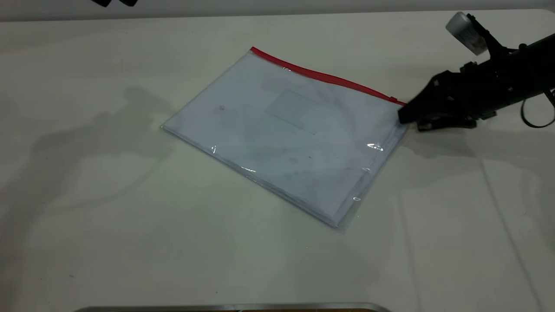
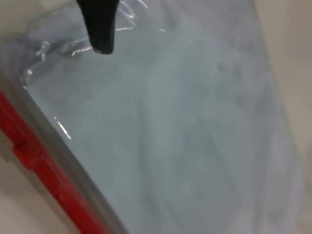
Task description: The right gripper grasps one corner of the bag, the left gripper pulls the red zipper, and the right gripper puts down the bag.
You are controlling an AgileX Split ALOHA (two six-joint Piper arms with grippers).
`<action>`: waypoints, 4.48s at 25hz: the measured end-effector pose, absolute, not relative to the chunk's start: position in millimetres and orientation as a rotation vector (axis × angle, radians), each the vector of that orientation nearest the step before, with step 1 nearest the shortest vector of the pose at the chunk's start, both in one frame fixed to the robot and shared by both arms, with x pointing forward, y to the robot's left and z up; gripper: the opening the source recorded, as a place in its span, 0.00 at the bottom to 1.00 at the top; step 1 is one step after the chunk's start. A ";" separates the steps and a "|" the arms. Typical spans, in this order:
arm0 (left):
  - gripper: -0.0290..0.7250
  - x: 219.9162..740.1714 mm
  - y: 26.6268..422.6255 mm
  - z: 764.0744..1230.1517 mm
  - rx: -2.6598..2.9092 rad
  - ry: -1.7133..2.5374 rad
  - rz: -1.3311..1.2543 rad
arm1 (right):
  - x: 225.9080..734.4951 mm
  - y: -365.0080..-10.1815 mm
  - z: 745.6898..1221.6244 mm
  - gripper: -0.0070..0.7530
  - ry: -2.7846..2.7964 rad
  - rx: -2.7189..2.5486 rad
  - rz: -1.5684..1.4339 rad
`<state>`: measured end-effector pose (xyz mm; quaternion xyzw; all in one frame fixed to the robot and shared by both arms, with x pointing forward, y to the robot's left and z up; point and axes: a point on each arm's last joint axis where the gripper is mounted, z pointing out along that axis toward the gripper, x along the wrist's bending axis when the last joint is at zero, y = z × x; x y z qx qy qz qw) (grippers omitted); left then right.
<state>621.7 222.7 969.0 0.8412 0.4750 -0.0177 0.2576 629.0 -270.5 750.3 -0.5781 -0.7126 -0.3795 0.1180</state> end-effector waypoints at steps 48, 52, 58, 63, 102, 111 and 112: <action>0.81 623.4 194.1 934.3 2.486 0.912 -0.053 | 668.9 -175.2 787.5 0.05 -2.336 -0.789 -1.275; 0.81 629.0 173.3 920.0 2.527 0.777 -0.070 | 664.6 -141.5 794.4 0.05 -2.435 -0.596 -1.117; 0.81 633.5 142.8 907.0 2.548 0.578 -0.079 | 661.8 -96.9 809.7 0.05 -2.516 -0.386 -1.069; 0.81 631.6 126.5 898.5 2.504 0.496 -0.103 | 664.6 -77.6 822.5 0.05 -2.514 -0.333 -1.141; 0.12 634.0 115.0 885.2 2.384 0.461 -0.129 | 674.7 -84.2 830.1 0.05 -2.478 -0.370 -1.277; 0.11 636.9 114.3 886.5 2.371 0.462 -0.095 | 683.8 -104.5 832.1 0.05 -2.452 -0.432 -1.316; 0.11 637.6 114.0 887.0 2.370 0.463 -0.088 | 685.8 -110.2 832.8 0.05 -2.443 -0.445 -1.324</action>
